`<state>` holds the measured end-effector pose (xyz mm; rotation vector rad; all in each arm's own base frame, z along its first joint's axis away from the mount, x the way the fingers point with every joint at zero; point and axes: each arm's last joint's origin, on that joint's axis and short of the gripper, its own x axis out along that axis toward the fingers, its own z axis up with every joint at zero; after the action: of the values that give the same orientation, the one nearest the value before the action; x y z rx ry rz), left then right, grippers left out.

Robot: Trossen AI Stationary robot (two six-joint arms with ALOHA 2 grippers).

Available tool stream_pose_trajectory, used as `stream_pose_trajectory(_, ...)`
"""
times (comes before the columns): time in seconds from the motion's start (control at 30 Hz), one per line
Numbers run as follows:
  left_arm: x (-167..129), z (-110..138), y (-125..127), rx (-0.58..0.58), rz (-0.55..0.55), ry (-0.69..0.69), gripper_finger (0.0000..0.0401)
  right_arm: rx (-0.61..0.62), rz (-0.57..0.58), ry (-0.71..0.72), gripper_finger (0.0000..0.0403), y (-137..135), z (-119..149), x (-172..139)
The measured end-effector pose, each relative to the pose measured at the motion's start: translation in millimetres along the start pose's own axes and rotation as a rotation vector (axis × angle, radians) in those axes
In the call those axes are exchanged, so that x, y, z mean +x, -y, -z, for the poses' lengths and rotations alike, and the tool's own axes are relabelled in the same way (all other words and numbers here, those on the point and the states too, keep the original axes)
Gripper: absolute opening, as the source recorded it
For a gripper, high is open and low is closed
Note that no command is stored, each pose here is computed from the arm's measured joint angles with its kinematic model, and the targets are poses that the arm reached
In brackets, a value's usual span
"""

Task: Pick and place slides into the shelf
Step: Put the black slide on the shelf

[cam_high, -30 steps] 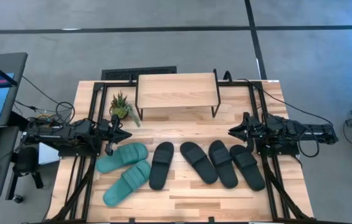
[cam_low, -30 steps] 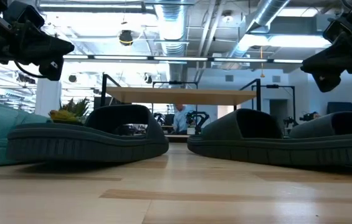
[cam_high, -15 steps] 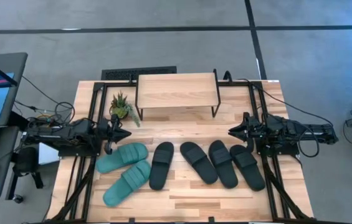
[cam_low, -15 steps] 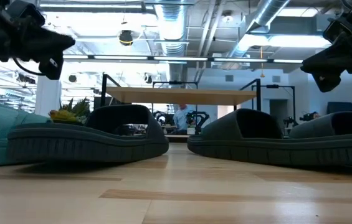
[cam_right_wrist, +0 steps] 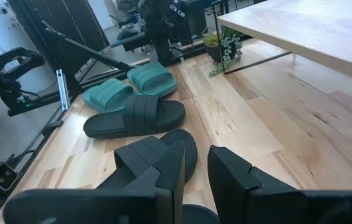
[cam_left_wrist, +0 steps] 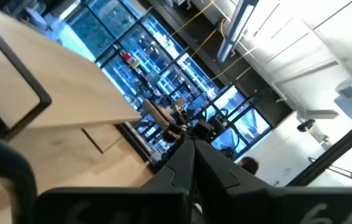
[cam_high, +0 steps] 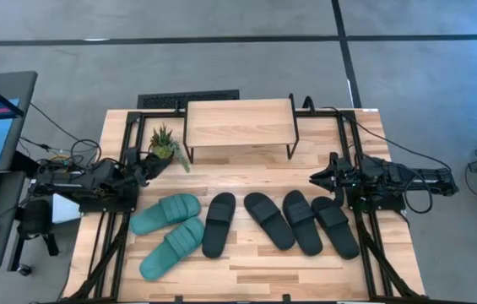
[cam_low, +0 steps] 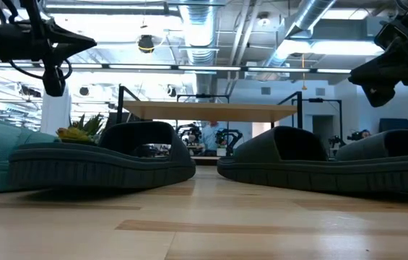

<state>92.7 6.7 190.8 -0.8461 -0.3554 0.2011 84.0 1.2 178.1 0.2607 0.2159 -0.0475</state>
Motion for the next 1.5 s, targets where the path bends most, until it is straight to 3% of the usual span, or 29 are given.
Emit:
stream_pose_trajectory(0.17, 0, -1, 1, -0.045, 0.011, 0.001, 0.0000, 0.012, -0.006, 0.021, 0.0061, -1, -2, 0)
stream_pose_trajectory(0.37, 0, -1, 2, -0.085, 0.017, -0.001, 0.0000, 0.389, -0.087, 0.191, 0.0061, -5, -19, -2)
stream_pose_trajectory(0.5, 0, -2, 1, -0.067, -0.009, 0.028, 0.0000, 0.505, -0.158, 0.299, 0.0061, -8, -31, -5)
stream_pose_trajectory(0.7, 0, 0, -3, -0.050, -0.081, 0.038, 0.0000, 0.510, -0.189, 0.441, 0.0061, -10, -43, -11)
stream_pose_trajectory(0.87, 0, 2, -5, -0.029, -0.098, 0.015, 0.0000, 0.545, -0.100, 0.564, 0.0061, -7, -49, -14)
stream_pose_trajectory(1.07, 0, 2, -4, -0.054, -0.064, -0.013, 0.0000, 0.556, -0.066, 0.579, 0.0061, -6, -49, -14)
stream_pose_trajectory(1.23, 0, 4, -2, -0.069, -0.001, -0.077, 0.0000, 0.578, -0.110, 0.546, 0.0061, -8, -48, -13)
stream_pose_trajectory(1.37, 0, 2, 5, -0.119, 0.110, -0.123, 0.0000, 0.577, -0.114, 0.543, 0.0061, -8, -48, -13)
stream_pose_trajectory(1.5, -2, -1, 13, -0.147, 0.224, -0.128, 0.0000, 0.483, -0.075, 0.561, 0.0061, -7, -49, -14)
